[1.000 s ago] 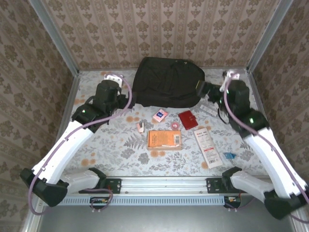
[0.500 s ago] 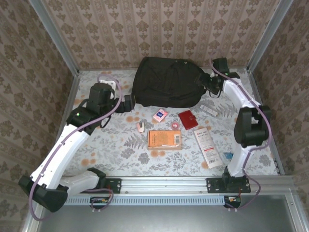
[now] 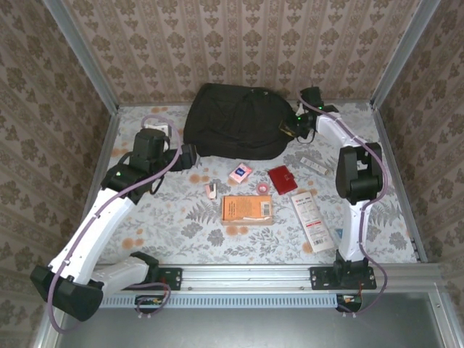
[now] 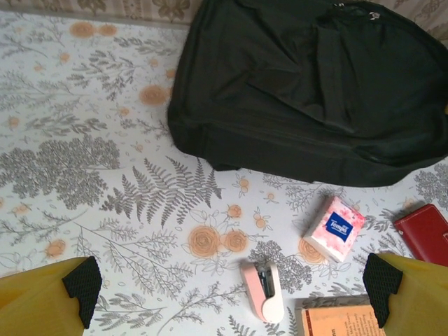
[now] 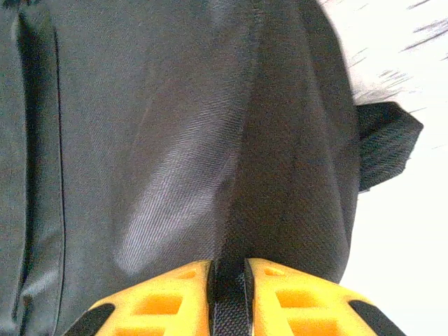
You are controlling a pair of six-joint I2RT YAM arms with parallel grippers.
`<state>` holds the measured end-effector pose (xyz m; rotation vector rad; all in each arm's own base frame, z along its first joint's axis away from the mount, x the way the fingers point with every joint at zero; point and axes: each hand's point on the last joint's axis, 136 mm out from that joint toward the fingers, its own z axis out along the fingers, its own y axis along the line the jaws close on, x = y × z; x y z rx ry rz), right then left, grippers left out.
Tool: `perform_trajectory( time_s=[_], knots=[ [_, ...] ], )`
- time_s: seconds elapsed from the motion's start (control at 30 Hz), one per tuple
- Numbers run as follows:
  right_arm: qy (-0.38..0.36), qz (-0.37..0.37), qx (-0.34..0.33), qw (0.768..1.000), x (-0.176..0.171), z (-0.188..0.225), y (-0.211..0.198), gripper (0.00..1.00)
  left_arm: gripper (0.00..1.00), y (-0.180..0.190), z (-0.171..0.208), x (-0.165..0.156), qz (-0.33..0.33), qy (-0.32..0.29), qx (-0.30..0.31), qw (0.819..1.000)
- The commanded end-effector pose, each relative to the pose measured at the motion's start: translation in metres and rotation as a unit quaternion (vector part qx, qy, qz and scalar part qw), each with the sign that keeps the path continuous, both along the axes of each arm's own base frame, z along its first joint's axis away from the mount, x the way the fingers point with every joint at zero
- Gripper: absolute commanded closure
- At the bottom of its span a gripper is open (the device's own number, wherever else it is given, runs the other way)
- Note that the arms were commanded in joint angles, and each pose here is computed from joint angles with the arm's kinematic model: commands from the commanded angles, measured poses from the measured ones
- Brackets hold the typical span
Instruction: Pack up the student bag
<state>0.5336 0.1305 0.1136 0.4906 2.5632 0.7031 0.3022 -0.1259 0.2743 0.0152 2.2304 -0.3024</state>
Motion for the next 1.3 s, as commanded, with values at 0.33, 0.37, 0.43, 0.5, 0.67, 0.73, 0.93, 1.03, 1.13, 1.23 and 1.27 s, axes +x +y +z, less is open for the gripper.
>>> perform_trajectory(
  time_s=[0.33, 0.37, 0.43, 0.5, 0.67, 0.73, 0.93, 1.03, 1.13, 1.23, 1.27],
  knots=[
    [-0.022, 0.100, 0.060, 0.993, -0.031, 0.012, 0.162, 0.81, 0.00, 0.022, -0.010, 0.012, 0.085, 0.030, -0.060, 0.994],
    [-0.022, 0.107, 0.061, 0.992, -0.029, 0.011, 0.170, 0.82, 0.00, 0.024, -0.011, 0.013, 0.089, 0.031, -0.061, 0.994],
    [-0.016, 0.117, 0.070, 0.991, -0.027, 0.008, 0.189, 0.85, 0.00, 0.026, -0.015, 0.013, 0.096, 0.038, -0.056, 0.993],
    [-0.015, 0.127, 0.084, 0.988, -0.030, 0.008, 0.211, 0.85, 0.00, 0.030, -0.018, 0.012, 0.105, 0.041, -0.050, 0.992],
    [-0.011, 0.158, 0.089, 0.983, -0.054, 0.001, 0.260, 0.87, 0.00, 0.040, -0.015, 0.013, 0.125, 0.033, -0.028, 0.991],
    [-0.002, 0.170, 0.103, 0.980, -0.065, -0.004, 0.275, 0.88, 0.00, 0.042, -0.015, 0.013, 0.128, 0.031, -0.022, 0.991],
    [-0.084, 0.157, 0.074, 0.981, -0.063, 0.046, 0.248, 0.74, 0.00, 0.026, -0.018, 0.023, 0.078, 0.044, -0.001, 0.996],
    [-0.137, 0.115, 0.064, 0.982, -0.054, 0.087, 0.199, 0.57, 0.00, -0.004, -0.017, 0.036, 0.027, 0.062, 0.012, 0.998],
    [-0.145, 0.050, 0.056, 0.987, -0.044, 0.100, 0.141, 0.49, 0.00, -0.051, -0.020, 0.054, -0.050, 0.068, 0.046, 0.995],
    [-0.133, -0.012, 0.061, 0.989, -0.038, 0.095, 0.089, 0.45, 0.02, -0.101, -0.036, 0.074, -0.125, 0.100, 0.068, 0.985],
    [-0.134, -0.021, 0.063, 0.989, -0.038, 0.094, 0.078, 0.45, 0.04, -0.114, -0.043, 0.079, -0.147, 0.110, 0.074, 0.980]
  ],
)
